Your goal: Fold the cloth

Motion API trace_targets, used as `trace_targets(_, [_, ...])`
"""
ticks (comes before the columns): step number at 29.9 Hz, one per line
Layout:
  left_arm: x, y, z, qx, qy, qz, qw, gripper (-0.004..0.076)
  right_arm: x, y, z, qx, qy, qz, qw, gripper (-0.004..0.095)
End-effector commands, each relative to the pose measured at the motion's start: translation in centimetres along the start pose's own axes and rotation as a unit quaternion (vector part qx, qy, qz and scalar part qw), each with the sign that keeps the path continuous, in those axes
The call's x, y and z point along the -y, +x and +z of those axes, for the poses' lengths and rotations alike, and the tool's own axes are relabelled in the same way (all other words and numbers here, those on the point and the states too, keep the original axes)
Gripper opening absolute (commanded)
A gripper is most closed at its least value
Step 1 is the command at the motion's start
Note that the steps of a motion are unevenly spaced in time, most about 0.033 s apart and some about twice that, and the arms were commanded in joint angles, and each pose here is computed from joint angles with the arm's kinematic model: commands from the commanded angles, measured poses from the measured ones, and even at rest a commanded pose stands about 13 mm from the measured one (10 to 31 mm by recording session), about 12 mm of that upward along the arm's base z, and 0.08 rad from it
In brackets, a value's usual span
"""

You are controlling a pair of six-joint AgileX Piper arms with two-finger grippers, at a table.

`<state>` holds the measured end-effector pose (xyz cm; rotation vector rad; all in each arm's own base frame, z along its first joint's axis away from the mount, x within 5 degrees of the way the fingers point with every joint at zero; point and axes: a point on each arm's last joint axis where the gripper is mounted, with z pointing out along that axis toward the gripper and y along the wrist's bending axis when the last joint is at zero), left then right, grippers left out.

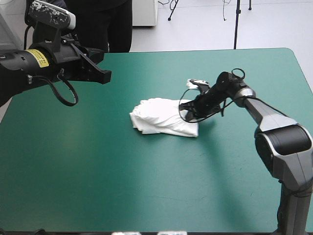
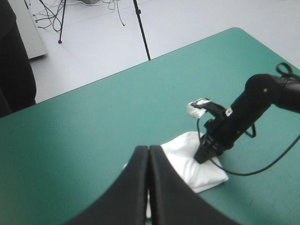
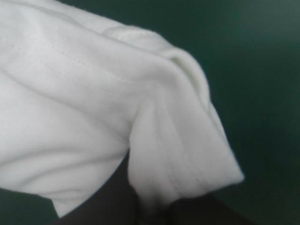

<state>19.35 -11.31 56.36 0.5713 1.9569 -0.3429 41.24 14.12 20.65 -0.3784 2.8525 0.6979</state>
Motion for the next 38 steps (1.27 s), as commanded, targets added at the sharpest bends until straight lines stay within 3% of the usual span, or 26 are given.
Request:
trace_targets(1, [0.2, -0.1, -1.9, 0.009, 0.007, -0.005, 1.000, -0.0009, 4.6, 0.7, -6.6, 0.011, 0.129, -0.003, 0.992, -0.0013])
trace_targets(8, [0.2, -0.1, -1.9, 0.009, 0.007, -0.002, 1.000, -0.0009, 11.0, 4.7, -16.3, 0.055, 0.195, 0.097, 0.974, -0.0013])
trace_targets(14, [0.2, -0.1, -1.9, 0.009, 0.007, 0.001, 1.000, -0.0009, 15.5, 12.4, -19.2, 0.079, 0.232, 0.191, 0.950, -0.0013])
trace_targets(19, [0.2, -0.1, -1.9, 0.009, 0.007, 0.003, 1.000, -0.0009, 15.8, 17.4, -19.7, 0.127, 0.265, 0.227, 0.928, -0.0013])
trace_targets(31, [0.2, -0.1, -1.9, 0.010, 0.009, 0.004, 1.000, -0.0009, 15.5, 20.4, -18.1, 0.116, 0.294, 0.251, 0.915, 0.0000])
trace_targets(34, [0.3, -0.1, -1.9, 0.010, 0.010, 0.004, 1.000, -0.0009, 15.5, 20.4, -18.1, 0.118, 0.295, 0.250, 0.915, 0.0135])
trace_targets(38, [0.2, -0.1, -1.9, 0.010, 0.009, 0.004, 1.000, -0.0009, 15.2, 20.5, -18.4, 0.118, 0.294, 0.245, 0.916, 0.0526])
